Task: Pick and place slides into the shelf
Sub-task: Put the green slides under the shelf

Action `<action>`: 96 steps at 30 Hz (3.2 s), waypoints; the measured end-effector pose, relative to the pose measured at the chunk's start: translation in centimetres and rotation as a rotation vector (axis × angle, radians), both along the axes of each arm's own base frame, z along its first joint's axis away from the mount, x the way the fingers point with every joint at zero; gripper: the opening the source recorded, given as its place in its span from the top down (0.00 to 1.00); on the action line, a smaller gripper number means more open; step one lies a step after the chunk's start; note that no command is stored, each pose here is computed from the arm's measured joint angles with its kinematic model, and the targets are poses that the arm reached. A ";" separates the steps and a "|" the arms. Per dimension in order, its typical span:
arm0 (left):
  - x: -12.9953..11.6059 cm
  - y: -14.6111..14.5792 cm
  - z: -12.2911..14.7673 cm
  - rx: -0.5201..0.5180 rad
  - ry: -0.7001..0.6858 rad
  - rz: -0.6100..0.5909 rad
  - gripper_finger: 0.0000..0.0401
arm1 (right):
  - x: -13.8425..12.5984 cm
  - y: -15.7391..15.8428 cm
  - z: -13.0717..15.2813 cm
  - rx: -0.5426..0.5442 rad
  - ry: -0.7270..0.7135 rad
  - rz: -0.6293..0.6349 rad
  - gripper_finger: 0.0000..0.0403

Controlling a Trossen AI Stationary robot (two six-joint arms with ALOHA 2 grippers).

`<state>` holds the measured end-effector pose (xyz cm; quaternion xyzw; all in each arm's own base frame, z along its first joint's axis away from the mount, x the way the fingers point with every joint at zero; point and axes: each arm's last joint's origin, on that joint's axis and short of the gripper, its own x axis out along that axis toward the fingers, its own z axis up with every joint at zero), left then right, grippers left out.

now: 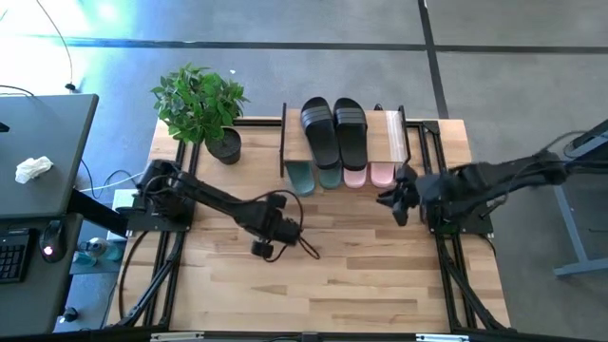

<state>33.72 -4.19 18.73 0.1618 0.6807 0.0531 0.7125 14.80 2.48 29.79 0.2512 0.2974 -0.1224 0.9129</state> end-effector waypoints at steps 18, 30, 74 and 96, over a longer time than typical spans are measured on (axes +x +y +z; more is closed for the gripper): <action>-2.1 5.8 -5.2 -0.184 -0.472 0.498 0.99 | 7.7 5.0 -12.5 -0.137 -0.142 -0.189 1.00; -1.7 9.5 -5.8 -0.138 -0.564 0.629 1.00 | 9.9 5.9 -15.0 -0.121 -0.106 -0.219 1.00; -1.0 11.3 -7.2 0.017 -0.497 0.328 1.00 | 18.9 2.6 -17.9 -0.261 -0.162 -0.269 1.00; -1.1 10.2 -6.7 0.120 -0.508 0.359 1.00 | 20.6 -2.8 -17.7 -0.330 -0.062 -0.327 1.00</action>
